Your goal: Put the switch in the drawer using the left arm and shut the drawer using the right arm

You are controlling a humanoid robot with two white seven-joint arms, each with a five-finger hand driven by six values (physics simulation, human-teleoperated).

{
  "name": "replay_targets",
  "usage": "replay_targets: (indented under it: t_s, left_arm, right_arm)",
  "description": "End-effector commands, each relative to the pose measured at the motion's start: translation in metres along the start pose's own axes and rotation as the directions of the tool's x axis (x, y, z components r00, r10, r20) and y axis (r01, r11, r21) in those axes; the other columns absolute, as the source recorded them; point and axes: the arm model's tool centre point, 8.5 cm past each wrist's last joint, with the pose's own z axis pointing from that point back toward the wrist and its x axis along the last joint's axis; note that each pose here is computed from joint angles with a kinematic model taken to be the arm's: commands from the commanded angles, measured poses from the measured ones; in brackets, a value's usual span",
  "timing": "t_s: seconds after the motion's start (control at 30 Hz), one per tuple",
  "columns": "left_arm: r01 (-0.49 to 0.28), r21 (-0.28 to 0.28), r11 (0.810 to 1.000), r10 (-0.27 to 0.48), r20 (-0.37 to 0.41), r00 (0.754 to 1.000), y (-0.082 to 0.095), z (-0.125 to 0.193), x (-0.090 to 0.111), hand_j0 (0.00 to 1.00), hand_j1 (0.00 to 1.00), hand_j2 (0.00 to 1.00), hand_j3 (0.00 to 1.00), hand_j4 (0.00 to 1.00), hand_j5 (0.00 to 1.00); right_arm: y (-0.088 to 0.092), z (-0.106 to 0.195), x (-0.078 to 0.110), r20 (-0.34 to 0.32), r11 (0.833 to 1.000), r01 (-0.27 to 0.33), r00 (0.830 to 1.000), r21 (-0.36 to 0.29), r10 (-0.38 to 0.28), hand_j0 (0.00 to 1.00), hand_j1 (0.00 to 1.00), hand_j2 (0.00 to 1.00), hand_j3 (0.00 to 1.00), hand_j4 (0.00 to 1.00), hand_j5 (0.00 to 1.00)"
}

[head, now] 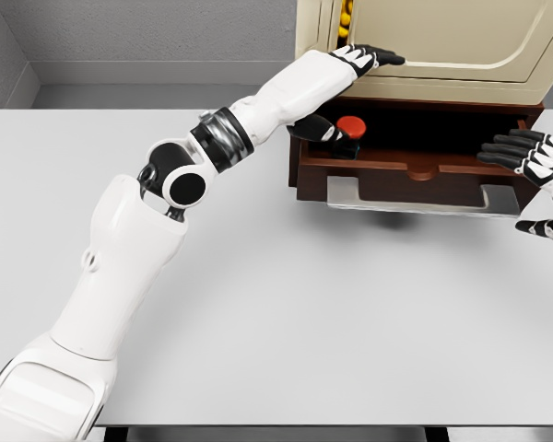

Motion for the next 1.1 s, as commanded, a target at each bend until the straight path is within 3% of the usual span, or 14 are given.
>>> replay_targets:
  t_s: [0.0,0.33,0.57,0.93,1.07]
  left_arm:
    - [-0.007,0.005,1.0,0.007,-0.001,1.0,0.001,0.001,0.0,0.99,0.99,0.99,0.99,0.99,0.99]
    - [-0.01,0.013,1.0,0.01,-0.012,1.0,0.003,0.01,-0.007,1.0,1.0,1.0,1.0,1.0,1.0]
    - [0.012,0.027,1.0,-0.012,-0.012,1.0,0.009,0.044,-0.008,1.0,1.0,1.0,1.0,1.0,1.0]
    - [0.023,0.034,0.999,-0.021,-0.044,0.999,0.021,0.072,-0.024,1.0,1.0,1.0,1.0,1.0,1.0]
    - [0.051,0.028,0.998,-0.049,-0.072,0.996,0.029,0.094,-0.039,1.0,1.0,1.0,1.0,1.0,1.0]
  right_arm:
    - [-0.001,0.0,0.0,0.0,1.0,0.003,1.0,-0.004,-0.003,1.0,1.0,1.0,1.0,1.0,1.0]
    - [-0.001,0.0,0.0,0.0,1.0,0.003,1.0,-0.006,-0.003,1.0,1.0,1.0,1.0,1.0,1.0]
    - [-0.001,0.0,0.0,0.0,1.0,0.003,1.0,-0.006,-0.003,1.0,1.0,1.0,1.0,1.0,1.0]
    - [-0.001,0.0,0.0,0.0,1.0,0.003,1.0,-0.007,-0.003,1.0,1.0,1.0,1.0,1.0,1.0]
    - [-0.001,0.0,0.0,0.0,1.0,0.003,1.0,-0.006,-0.003,1.0,1.0,1.0,1.0,1.0,1.0]
